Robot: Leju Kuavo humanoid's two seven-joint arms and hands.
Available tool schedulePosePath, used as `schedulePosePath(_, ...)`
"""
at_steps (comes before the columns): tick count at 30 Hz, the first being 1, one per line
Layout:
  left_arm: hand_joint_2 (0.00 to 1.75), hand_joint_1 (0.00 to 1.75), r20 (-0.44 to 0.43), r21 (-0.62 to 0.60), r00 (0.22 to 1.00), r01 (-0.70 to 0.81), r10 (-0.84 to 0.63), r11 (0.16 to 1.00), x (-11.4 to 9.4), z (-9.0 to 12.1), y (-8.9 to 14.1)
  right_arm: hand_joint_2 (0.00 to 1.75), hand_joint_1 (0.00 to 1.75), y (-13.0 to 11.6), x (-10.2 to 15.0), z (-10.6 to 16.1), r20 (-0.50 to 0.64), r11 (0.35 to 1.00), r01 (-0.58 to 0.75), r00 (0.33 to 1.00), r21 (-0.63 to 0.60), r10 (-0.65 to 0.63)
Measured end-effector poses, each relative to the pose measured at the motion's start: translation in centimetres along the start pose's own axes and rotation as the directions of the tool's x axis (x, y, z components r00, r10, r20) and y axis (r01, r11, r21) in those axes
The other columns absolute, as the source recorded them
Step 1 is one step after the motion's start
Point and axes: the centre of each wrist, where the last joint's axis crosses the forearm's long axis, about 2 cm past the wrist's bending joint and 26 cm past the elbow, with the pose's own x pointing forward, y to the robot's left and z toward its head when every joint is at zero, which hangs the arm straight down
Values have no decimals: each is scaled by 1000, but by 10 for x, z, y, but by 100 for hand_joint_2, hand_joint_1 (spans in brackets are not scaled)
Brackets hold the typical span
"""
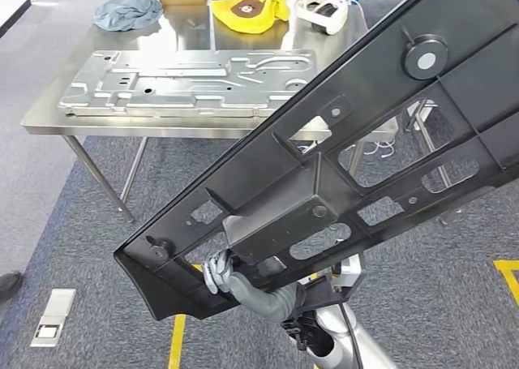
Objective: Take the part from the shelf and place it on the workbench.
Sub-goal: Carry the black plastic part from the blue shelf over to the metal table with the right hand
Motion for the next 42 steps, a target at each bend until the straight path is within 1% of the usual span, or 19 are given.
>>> schedulePosePath(7, 175, 0, 5, -2, 1000, 12, -12, 1000, 1, 0, -1, 175, 175, 0, 3, -1, 6, 1000, -19, 1000, -1, 19)
schedulePosePath(14, 175, 0, 3, -4, 1000, 15, -15, 1000, 0, 0, -1, 175, 175, 3, 1, 5, -7, 1000, -13, 1000, -11, 13)
schedulePosePath(22, 175, 0, 6, -9, 1000, 26, -26, 1000, 5, -1, -4, 175, 175, 3, 2, 5, -6, 1000, -18, 1000, -15, 18)
schedulePosePath(28, 175, 0, -3, -8, 999, 32, -32, 999, 1, 0, -3, 175, 175, 3, 2, 6, -6, 1000, -22, 1000, -20, 22)
schedulePosePath(37, 175, 0, -1, -1, 999, 33, -33, 999, 2, 0, -4, 175, 175, 1, 8, 3, 23, 999, -48, 999, -14, 48)
schedulePosePath(42, 175, 0, -6, -5, 999, 33, -33, 999, 0, 0, -6, 175, 175, 0, 8, 6, 11, 999, -48, 999, -19, 48)
